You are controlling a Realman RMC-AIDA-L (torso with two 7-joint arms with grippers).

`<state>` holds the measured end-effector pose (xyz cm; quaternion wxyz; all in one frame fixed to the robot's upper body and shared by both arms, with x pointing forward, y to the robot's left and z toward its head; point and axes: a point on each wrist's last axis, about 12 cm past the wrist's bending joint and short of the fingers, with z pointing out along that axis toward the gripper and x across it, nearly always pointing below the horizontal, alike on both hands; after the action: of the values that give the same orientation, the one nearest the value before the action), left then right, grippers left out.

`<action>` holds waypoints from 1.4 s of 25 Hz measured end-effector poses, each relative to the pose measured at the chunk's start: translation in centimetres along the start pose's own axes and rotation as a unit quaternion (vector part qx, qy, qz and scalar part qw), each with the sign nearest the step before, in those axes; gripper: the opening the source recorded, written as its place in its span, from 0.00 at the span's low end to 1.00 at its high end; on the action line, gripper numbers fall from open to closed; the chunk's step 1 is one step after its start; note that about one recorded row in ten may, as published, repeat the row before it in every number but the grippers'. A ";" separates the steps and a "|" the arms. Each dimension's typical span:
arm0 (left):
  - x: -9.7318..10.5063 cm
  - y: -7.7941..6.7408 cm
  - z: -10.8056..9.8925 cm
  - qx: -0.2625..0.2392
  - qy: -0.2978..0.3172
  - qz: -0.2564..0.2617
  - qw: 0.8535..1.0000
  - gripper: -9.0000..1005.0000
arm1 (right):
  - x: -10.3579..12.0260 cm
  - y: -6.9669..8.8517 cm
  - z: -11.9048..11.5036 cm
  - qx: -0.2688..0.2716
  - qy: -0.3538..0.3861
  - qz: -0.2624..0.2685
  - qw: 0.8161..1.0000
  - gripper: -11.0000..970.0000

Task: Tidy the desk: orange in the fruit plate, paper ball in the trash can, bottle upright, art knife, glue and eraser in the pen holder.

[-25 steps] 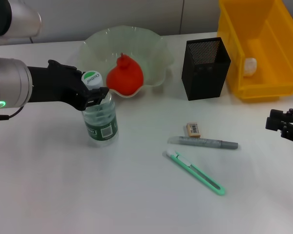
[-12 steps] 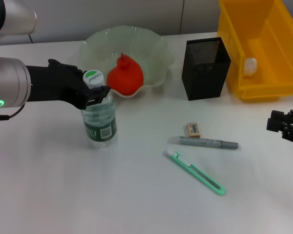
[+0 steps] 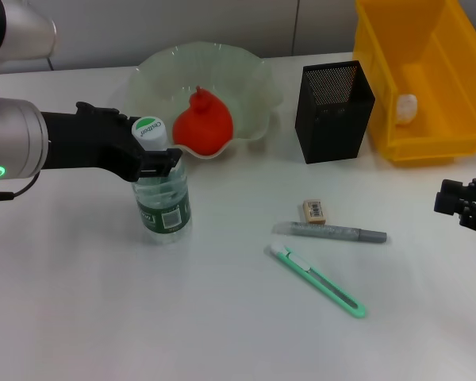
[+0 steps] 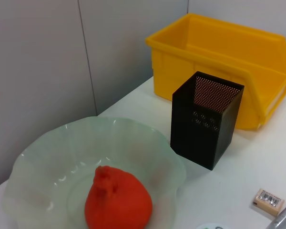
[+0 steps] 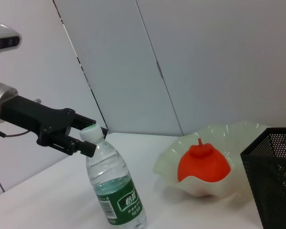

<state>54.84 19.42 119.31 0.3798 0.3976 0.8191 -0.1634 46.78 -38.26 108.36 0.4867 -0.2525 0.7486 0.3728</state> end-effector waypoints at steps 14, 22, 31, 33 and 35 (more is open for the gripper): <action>-0.6 0.3 -0.4 -0.016 -0.021 0.001 1.000 0.67 | 0.1 0.2 -0.4 -0.002 -0.007 0.003 1.000 0.29; -2.2 0.3 -1.6 -0.038 -0.049 0.033 0.998 0.67 | 0.0 0.3 -0.5 -0.003 -0.012 0.008 1.000 0.29; -3.3 0.7 -2.8 -0.040 -0.095 0.029 0.994 0.66 | 0.2 0.4 -0.6 -0.002 -0.013 0.013 1.000 0.29; -3.2 1.1 -3.7 -0.030 -0.121 0.017 0.992 0.65 | 0.2 0.4 -0.6 -0.002 -0.013 0.013 1.000 0.29; -3.0 1.3 -4.3 -0.023 -0.141 0.009 0.990 0.61 | 0.3 0.4 -0.5 -0.002 -0.013 0.014 1.000 0.29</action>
<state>54.90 21.07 124.45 0.5018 0.3694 0.7572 -0.1958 46.07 -38.45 108.39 0.4908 -0.2384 0.7447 0.3842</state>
